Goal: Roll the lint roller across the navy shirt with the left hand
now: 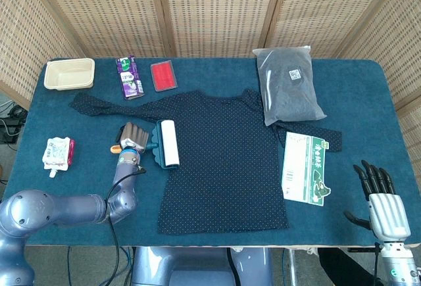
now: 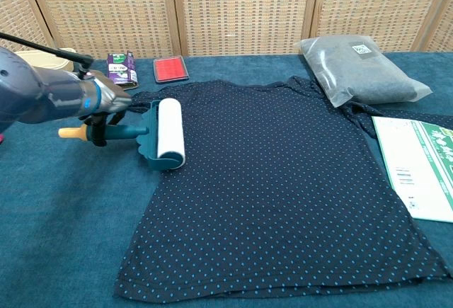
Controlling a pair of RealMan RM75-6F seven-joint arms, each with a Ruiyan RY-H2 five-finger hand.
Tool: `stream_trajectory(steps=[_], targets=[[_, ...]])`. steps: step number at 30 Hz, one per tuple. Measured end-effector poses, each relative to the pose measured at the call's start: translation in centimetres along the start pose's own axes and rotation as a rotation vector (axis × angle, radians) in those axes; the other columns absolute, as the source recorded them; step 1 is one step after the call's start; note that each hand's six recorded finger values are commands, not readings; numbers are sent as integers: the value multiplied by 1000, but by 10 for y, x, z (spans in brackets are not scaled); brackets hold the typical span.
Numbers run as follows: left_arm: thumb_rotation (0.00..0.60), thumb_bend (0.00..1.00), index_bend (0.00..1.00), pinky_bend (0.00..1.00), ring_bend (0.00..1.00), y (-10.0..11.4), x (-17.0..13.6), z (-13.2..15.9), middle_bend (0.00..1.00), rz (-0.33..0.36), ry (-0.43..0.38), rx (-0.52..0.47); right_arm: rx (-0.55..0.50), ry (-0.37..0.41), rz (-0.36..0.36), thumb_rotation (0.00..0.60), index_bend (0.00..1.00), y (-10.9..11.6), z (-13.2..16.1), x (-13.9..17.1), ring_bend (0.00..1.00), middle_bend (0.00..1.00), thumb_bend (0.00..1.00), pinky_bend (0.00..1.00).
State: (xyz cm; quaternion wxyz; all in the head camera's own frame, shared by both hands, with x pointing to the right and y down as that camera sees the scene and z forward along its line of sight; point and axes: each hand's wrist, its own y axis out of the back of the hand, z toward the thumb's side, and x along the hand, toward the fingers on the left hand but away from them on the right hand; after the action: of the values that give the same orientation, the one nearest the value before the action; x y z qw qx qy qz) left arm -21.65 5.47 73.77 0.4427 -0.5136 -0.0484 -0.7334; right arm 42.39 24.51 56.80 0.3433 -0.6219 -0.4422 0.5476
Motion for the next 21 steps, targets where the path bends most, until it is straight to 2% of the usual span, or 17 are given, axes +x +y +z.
stream_trajectory(steps=[17, 21], targets=[[600, 1000, 928, 651, 593, 70, -7, 70, 691, 52, -55, -40, -28, -21, 13, 600, 0, -1, -7, -3, 0, 0, 113, 0], [600, 1000, 928, 652, 593, 77, -10, 79, 691, 58, -64, -37, -29, -19, 10, 600, 0, 0, -7, -3, 0, 0, 113, 0]])
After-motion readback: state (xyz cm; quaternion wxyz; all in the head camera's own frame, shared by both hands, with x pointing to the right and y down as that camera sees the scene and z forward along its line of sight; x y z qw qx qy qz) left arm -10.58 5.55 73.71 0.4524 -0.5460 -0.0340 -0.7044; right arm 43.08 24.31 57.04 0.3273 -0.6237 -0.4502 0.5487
